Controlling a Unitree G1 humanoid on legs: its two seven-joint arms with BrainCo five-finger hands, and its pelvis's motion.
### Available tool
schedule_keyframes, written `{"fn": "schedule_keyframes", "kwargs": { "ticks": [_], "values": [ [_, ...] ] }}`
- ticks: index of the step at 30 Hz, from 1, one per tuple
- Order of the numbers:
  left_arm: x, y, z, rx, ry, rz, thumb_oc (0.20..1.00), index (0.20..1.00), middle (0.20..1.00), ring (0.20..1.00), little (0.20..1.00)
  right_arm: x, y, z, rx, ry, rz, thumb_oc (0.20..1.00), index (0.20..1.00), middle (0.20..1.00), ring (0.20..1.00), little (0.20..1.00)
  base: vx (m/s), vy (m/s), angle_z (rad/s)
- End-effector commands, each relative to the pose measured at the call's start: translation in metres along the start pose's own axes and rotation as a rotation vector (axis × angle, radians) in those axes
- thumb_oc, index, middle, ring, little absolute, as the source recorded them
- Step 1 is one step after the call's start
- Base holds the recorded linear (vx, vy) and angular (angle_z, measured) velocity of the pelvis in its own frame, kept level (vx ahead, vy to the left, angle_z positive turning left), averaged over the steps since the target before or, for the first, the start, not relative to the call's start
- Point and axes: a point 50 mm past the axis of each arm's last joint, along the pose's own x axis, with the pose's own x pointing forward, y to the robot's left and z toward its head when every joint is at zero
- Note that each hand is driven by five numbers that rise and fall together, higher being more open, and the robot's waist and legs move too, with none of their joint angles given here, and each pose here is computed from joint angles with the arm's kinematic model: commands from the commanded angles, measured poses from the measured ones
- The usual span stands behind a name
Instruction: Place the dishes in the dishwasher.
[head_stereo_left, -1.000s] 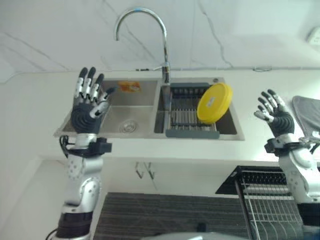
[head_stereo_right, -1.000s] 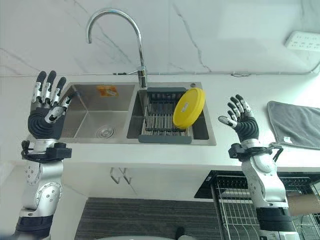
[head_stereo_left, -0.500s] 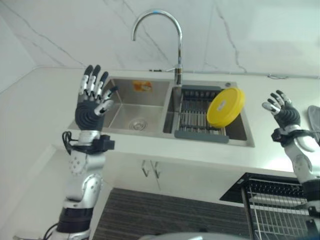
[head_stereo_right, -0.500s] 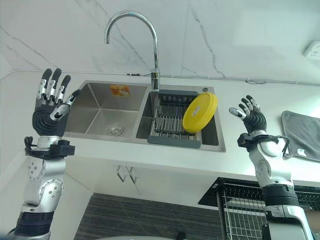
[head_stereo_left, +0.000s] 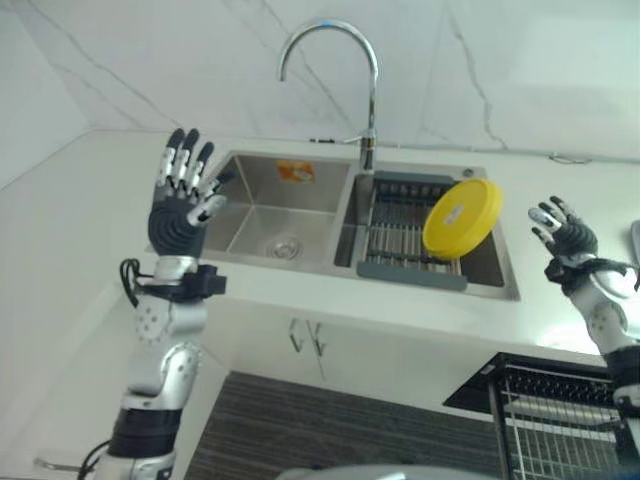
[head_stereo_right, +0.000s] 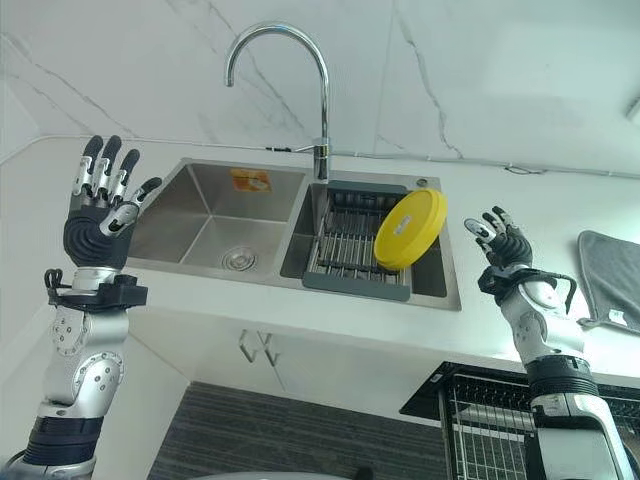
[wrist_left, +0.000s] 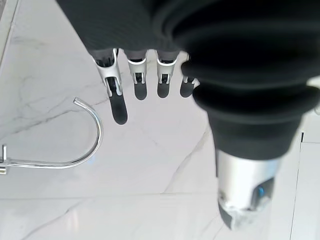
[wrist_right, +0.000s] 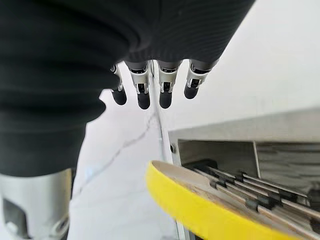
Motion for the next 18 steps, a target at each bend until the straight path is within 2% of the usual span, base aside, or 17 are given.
{"fn": "schedule_keyframes", "kwargs": {
  "ticks": [1, 18],
  "values": [
    [0.017, -0.002, 0.020, 0.047, -0.074, -0.080, 1.000, 1.000, 1.000, 1.000, 1.000, 0.014, 0.013, 0.032, 0.109, -0.064, 0.092, 1.000, 1.000, 1.000, 1.000, 1.000, -0.01, 0.012, 0.05],
    [0.018, 0.004, 0.023, 0.042, -0.064, -0.059, 1.000, 1.000, 1.000, 1.000, 1.000, 0.025, 0.010, 0.038, 0.133, 0.011, 0.102, 1.000, 1.000, 1.000, 1.000, 1.000, -0.01, 0.004, 0.02]
  ]
}}
